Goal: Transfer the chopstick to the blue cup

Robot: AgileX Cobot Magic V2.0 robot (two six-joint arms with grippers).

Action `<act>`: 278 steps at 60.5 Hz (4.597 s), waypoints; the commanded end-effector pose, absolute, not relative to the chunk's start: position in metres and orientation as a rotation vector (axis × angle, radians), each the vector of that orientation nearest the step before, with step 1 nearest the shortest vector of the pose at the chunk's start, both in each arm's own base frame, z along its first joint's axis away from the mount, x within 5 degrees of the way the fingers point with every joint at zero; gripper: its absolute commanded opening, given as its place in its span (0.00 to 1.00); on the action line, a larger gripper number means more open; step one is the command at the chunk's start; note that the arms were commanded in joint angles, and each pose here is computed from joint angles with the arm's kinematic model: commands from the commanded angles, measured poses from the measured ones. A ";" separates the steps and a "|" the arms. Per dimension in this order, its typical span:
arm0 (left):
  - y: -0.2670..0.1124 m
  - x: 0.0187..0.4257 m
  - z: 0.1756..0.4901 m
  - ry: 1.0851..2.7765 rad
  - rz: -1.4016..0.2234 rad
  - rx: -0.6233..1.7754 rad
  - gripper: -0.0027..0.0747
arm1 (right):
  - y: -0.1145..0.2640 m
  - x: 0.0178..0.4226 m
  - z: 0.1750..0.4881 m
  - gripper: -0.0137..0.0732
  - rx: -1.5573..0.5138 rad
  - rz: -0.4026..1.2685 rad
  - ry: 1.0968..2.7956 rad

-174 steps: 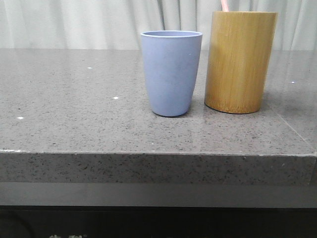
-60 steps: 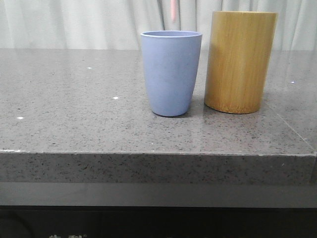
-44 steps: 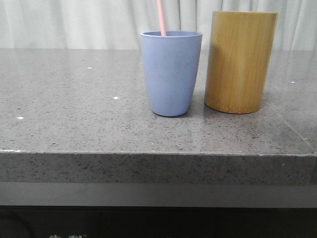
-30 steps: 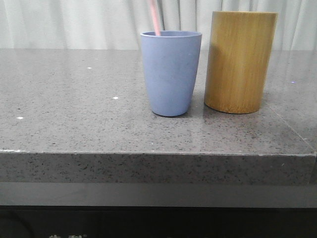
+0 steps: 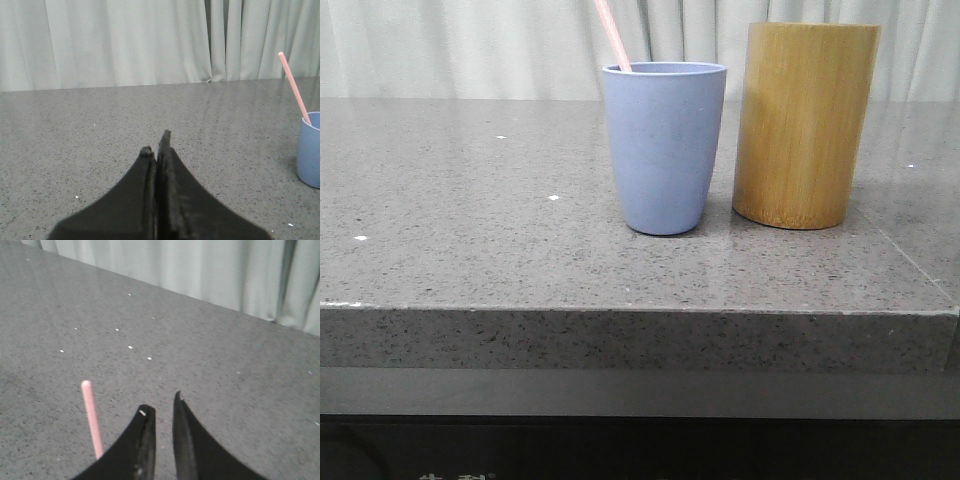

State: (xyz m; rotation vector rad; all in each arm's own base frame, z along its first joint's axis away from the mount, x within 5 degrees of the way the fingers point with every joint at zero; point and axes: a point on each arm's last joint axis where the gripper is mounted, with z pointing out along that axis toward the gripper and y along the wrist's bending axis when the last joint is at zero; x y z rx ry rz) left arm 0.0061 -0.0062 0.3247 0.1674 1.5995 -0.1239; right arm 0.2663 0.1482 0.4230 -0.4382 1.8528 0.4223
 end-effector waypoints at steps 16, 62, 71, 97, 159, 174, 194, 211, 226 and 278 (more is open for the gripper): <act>-0.006 0.006 0.339 1.509 -0.141 0.140 0.01 | 0.062 0.228 0.459 0.06 -0.232 0.252 1.880; -0.006 0.006 0.339 1.509 -0.141 0.140 0.01 | 0.012 0.057 0.320 0.06 -0.106 0.200 1.572; -0.006 0.006 0.339 1.509 -0.141 0.140 0.01 | 0.010 0.041 0.312 0.06 -0.104 0.203 1.507; -0.006 0.006 0.339 1.509 -0.141 0.140 0.01 | 0.009 0.039 0.313 0.06 -0.103 0.203 1.494; -0.004 0.030 0.275 1.531 -0.066 0.022 0.01 | 0.010 0.039 0.313 0.06 -0.103 0.203 1.496; -0.003 0.048 0.229 1.552 -0.056 0.003 0.01 | 0.010 0.039 0.313 0.06 -0.103 0.203 1.496; -0.001 0.054 0.208 1.509 -0.047 -0.012 0.01 | 0.010 0.039 0.313 0.06 -0.103 0.203 1.496; -0.001 0.054 0.207 1.512 -0.047 -0.012 0.01 | 0.010 0.039 0.313 0.06 -0.103 0.203 1.496; -0.001 0.054 0.207 1.512 -0.047 -0.012 0.01 | 0.010 0.039 0.313 0.06 -0.103 0.203 1.496; -0.001 0.054 0.207 1.512 -0.047 -0.012 0.01 | 0.001 0.052 0.210 0.06 0.050 0.061 1.605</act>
